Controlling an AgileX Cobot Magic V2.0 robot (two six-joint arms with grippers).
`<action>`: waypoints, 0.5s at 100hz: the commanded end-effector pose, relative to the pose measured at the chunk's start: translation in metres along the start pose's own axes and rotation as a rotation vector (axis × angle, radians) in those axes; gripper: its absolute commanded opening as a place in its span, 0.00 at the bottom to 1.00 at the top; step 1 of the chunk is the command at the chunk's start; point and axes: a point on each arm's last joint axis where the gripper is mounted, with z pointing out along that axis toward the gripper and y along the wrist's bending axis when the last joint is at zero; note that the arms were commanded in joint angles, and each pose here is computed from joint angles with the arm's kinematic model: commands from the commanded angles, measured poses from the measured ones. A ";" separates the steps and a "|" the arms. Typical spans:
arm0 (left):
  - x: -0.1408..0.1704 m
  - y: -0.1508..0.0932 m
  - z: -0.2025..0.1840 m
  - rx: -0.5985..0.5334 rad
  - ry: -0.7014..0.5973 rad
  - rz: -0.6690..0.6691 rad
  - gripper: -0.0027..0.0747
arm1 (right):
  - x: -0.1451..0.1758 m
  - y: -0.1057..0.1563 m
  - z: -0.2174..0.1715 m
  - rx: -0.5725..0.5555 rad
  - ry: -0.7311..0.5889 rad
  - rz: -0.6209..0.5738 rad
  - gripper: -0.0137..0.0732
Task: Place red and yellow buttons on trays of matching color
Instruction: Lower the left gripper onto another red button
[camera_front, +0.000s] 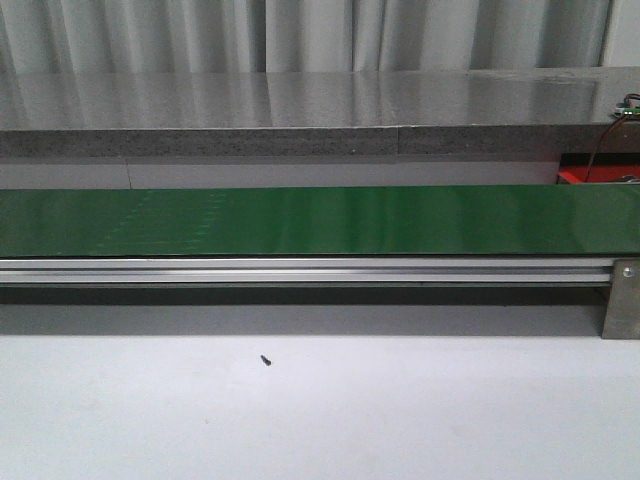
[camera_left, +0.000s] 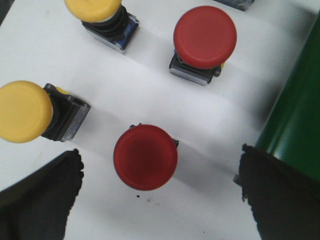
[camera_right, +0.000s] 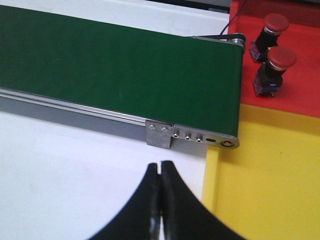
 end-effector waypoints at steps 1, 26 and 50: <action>-0.015 0.002 -0.012 -0.007 -0.108 -0.023 0.83 | -0.012 -0.001 -0.005 0.013 -0.087 0.000 0.08; -0.015 0.002 0.006 -0.005 -0.081 -0.028 0.83 | -0.012 -0.001 -0.005 0.013 -0.087 0.000 0.08; -0.016 0.002 0.022 -0.005 -0.066 -0.027 0.83 | -0.012 -0.001 -0.005 0.013 -0.087 0.000 0.08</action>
